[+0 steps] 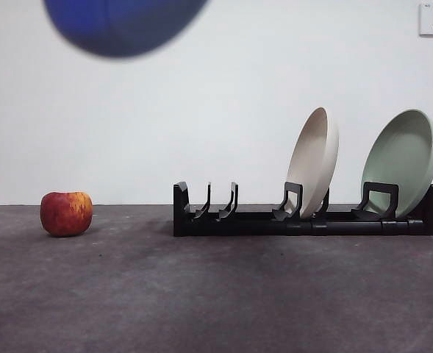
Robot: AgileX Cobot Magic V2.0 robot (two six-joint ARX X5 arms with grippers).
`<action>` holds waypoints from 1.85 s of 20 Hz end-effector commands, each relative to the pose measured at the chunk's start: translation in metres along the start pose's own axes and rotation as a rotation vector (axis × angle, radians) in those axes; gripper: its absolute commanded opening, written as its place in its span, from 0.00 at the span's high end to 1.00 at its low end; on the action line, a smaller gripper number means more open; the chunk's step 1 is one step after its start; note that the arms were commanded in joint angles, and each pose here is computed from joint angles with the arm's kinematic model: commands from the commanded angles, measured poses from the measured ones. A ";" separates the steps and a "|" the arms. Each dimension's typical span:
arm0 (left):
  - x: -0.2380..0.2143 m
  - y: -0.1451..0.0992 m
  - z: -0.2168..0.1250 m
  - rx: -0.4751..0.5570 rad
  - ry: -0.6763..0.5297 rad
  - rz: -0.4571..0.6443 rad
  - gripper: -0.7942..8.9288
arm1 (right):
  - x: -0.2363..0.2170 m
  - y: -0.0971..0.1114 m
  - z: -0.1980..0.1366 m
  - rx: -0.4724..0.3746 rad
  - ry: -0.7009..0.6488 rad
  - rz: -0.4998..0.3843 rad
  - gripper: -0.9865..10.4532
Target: Take the blue plate from the plate rack,put the plate on the table,take the apple from the table,put the apple in the plate
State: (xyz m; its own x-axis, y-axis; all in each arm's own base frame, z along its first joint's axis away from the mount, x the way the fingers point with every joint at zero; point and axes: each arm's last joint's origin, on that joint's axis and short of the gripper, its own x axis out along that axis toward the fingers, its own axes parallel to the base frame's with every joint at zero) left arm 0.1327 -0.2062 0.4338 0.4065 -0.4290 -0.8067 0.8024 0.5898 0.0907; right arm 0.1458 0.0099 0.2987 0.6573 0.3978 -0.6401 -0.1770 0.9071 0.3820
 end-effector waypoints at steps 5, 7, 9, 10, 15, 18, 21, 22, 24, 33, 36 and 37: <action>0.109 -0.042 -0.026 0.138 0.236 0.152 0.93 | -0.001 0.001 0.002 -0.023 -0.018 0.004 0.92; 0.141 -0.054 -0.039 0.160 0.242 0.124 0.93 | -0.001 0.001 0.002 -0.023 -0.018 0.004 0.92; 0.170 -0.059 -0.051 0.185 0.323 0.138 0.93 | -0.001 0.001 0.002 -0.027 -0.018 0.003 0.92; 0.184 -0.062 -0.055 0.195 0.348 0.141 0.93 | -0.001 0.001 0.002 -0.033 -0.018 0.003 0.92; 0.226 -0.070 -0.063 0.230 0.438 0.136 0.93 | -0.001 0.001 0.002 -0.041 -0.017 0.004 0.91; 0.239 -0.070 -0.066 0.230 0.472 0.139 0.92 | -0.001 0.001 0.002 -0.040 -0.016 0.004 0.91; 0.241 -0.070 -0.065 0.206 0.458 0.111 0.83 | -0.001 0.001 0.002 -0.040 -0.016 0.003 0.92; 0.241 -0.070 -0.065 0.192 0.453 0.098 0.71 | -0.001 0.001 0.002 -0.040 -0.016 0.003 0.92; 0.242 -0.067 -0.063 0.177 0.446 0.100 0.46 | -0.001 0.001 0.002 -0.037 -0.012 0.004 0.92; 0.176 -0.056 -0.045 0.063 0.267 0.095 0.41 | 0.002 0.010 0.023 -0.089 -0.083 0.067 0.79; 0.123 -0.045 -0.045 0.010 0.140 0.088 0.72 | 0.014 0.032 0.050 -0.162 -0.076 0.151 0.73; 0.105 -0.041 -0.046 -0.017 0.092 0.103 0.85 | 0.020 0.044 0.061 -0.200 -0.074 0.190 0.68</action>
State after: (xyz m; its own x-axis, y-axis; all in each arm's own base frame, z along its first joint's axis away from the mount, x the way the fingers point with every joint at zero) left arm 0.1227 -0.2461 0.3161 0.4395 -0.2996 -0.8468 0.7657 0.6179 0.1788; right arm 0.1939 0.0463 0.3401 0.6522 0.5447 -0.5272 -0.4214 0.8386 0.3451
